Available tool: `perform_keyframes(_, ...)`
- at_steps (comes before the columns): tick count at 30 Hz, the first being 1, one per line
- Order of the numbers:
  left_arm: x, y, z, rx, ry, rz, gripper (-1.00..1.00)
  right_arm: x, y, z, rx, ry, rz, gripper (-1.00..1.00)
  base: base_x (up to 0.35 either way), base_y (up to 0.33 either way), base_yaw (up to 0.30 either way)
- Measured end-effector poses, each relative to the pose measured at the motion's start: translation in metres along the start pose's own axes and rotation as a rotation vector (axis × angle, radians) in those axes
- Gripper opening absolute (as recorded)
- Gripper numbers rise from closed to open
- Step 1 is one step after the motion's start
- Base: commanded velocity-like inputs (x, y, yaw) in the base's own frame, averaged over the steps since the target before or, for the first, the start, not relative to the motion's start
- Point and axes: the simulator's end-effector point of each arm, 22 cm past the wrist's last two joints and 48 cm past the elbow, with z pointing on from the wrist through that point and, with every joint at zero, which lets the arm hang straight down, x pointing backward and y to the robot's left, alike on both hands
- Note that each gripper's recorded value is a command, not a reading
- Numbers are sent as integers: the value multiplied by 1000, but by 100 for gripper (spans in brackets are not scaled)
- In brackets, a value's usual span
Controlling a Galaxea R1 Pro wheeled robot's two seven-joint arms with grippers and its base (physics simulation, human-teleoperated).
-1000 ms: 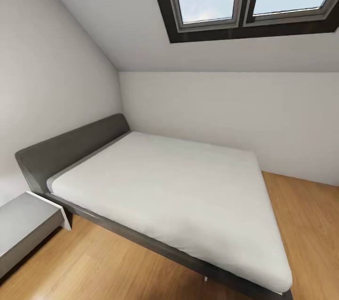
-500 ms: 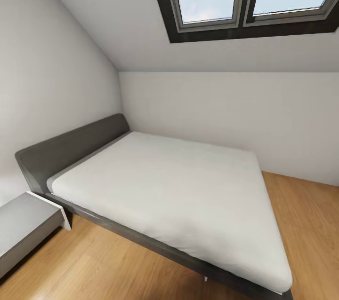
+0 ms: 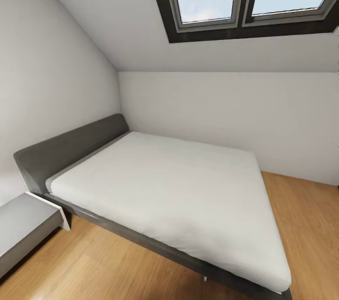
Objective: Attach the digital camera to the camera tripod in the bedroom.
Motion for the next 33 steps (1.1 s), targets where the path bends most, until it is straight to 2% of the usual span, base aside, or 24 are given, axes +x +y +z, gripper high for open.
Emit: perform_keyframes(33,0,0,0,0,0,0,100,0,-1,0,1,0,-1,100,0,0,-233)
